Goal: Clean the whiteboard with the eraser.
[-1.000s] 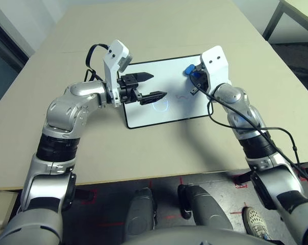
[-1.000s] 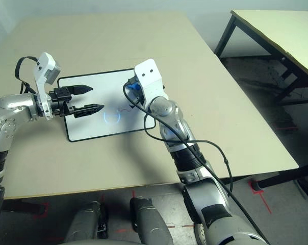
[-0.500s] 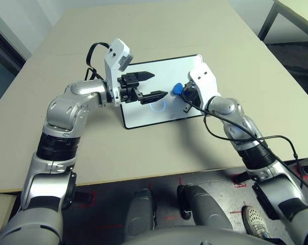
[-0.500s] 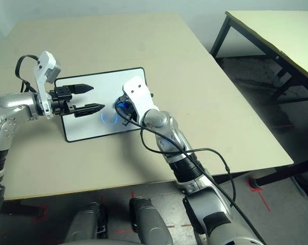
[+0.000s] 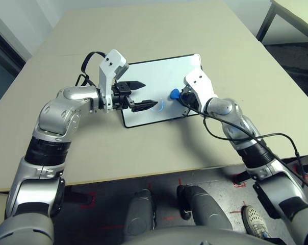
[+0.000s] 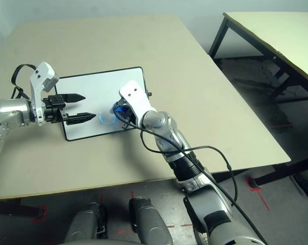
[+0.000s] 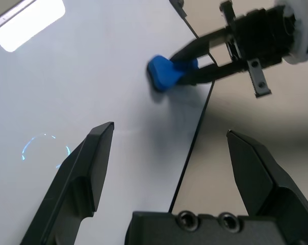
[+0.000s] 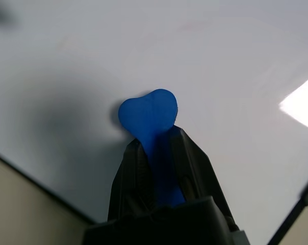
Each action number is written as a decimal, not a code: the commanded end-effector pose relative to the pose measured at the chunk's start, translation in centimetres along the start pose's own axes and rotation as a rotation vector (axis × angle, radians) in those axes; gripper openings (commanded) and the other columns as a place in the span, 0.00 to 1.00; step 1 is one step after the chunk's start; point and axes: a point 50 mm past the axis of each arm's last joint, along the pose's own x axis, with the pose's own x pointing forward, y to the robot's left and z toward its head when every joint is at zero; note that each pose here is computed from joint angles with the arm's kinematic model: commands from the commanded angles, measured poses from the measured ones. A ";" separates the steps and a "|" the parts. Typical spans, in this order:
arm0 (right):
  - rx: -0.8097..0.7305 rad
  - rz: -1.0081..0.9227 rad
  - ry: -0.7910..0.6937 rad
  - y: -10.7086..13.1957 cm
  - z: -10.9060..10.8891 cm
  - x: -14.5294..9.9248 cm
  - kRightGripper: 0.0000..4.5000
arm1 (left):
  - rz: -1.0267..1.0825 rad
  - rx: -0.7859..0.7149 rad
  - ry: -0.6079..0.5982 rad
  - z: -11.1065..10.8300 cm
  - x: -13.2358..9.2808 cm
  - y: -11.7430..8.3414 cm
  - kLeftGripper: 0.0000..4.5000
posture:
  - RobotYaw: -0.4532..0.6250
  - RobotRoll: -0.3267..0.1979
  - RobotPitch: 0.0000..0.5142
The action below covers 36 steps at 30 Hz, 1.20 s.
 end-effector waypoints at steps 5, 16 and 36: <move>-0.001 0.039 0.033 1.1 -1.0 0.6 0.13 | -0.017 -0.012 0.029 -0.7 0.2 -0.4 1.00 | 0.44 0.62 0.27; -0.013 0.234 0.175 5.2 -4.4 -0.4 0.13 | -0.028 -0.015 0.023 -0.5 0.3 -0.6 1.00 | 0.44 0.62 0.28; 0.040 -0.063 0.214 -0.5 -4.8 -1.5 0.13 | -0.035 -0.008 0.009 0.0 0.5 -0.7 1.00 | 0.44 0.62 0.27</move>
